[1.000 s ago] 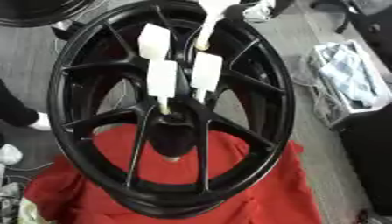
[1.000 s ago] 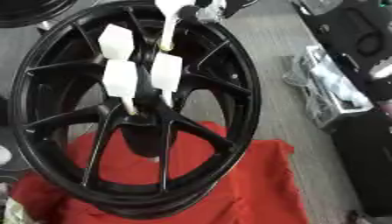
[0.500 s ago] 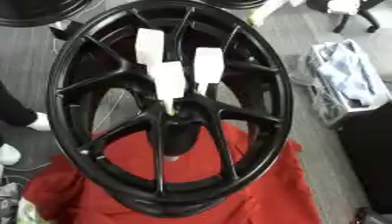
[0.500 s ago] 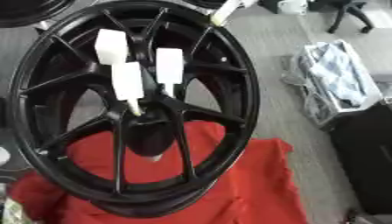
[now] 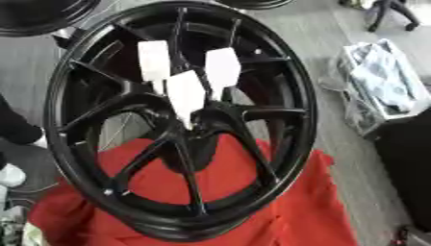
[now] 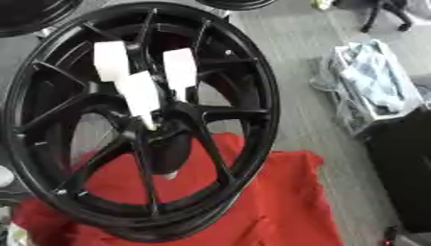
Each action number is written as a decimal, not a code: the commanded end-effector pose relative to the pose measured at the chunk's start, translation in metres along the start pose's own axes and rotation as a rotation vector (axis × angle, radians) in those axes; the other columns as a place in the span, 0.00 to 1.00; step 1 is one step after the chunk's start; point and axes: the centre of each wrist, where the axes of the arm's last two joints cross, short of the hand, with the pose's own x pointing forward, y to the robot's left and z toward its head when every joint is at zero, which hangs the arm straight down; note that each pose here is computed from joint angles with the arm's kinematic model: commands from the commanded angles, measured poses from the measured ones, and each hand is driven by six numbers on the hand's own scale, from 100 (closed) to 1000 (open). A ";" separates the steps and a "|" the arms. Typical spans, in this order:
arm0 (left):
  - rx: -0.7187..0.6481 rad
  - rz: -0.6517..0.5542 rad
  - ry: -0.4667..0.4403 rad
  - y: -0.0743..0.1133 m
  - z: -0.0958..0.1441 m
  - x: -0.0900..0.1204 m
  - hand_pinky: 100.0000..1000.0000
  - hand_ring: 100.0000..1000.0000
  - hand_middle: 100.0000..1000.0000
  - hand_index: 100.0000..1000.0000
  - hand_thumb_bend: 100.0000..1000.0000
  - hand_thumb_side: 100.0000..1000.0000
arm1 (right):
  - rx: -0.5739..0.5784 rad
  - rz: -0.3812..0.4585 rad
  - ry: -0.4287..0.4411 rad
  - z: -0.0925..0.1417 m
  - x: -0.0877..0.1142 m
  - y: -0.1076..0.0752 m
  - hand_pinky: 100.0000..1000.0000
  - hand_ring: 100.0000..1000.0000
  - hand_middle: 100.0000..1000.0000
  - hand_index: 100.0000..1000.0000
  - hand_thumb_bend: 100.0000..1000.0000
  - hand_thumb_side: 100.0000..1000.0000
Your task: Pull the pin out of the wheel hub.
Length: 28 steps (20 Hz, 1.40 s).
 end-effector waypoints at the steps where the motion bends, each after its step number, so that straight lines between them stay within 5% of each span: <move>1: 0.013 -0.024 -0.045 0.008 -0.005 0.014 0.68 0.74 0.64 0.67 0.00 0.76 | -0.074 0.061 0.041 0.019 0.004 0.006 0.84 0.67 0.44 0.62 0.00 0.00; 3: 0.014 -0.021 -0.046 0.008 -0.005 0.014 0.68 0.74 0.64 0.67 0.00 0.76 | -0.051 0.076 0.077 0.033 0.002 0.024 0.88 0.75 0.60 0.79 0.06 0.00; 4: 0.014 -0.019 -0.046 0.008 -0.005 0.014 0.68 0.74 0.64 0.67 0.00 0.76 | -0.038 0.082 0.088 0.039 0.001 0.032 0.90 0.78 0.67 0.85 0.00 0.00; 7: 0.011 -0.019 -0.045 0.007 -0.005 0.014 0.68 0.74 0.64 0.67 0.00 0.76 | -0.011 0.084 0.123 0.056 -0.003 0.050 0.93 0.84 0.77 0.91 0.00 0.00; 11: 0.008 -0.019 -0.045 0.007 -0.005 0.014 0.68 0.75 0.64 0.67 0.00 0.76 | -0.013 0.059 0.164 0.070 -0.008 0.062 0.95 0.85 0.80 0.92 0.11 0.05; 22: 0.003 -0.018 -0.041 0.006 -0.005 0.013 0.68 0.75 0.64 0.67 0.00 0.76 | -0.030 0.004 0.186 0.074 -0.008 0.069 0.95 0.85 0.80 0.92 0.10 0.06; 28: -0.005 -0.019 -0.042 0.006 -0.005 0.013 0.68 0.75 0.64 0.67 0.00 0.76 | -0.026 0.040 0.231 0.076 -0.008 0.070 0.97 0.87 0.83 0.93 0.18 0.11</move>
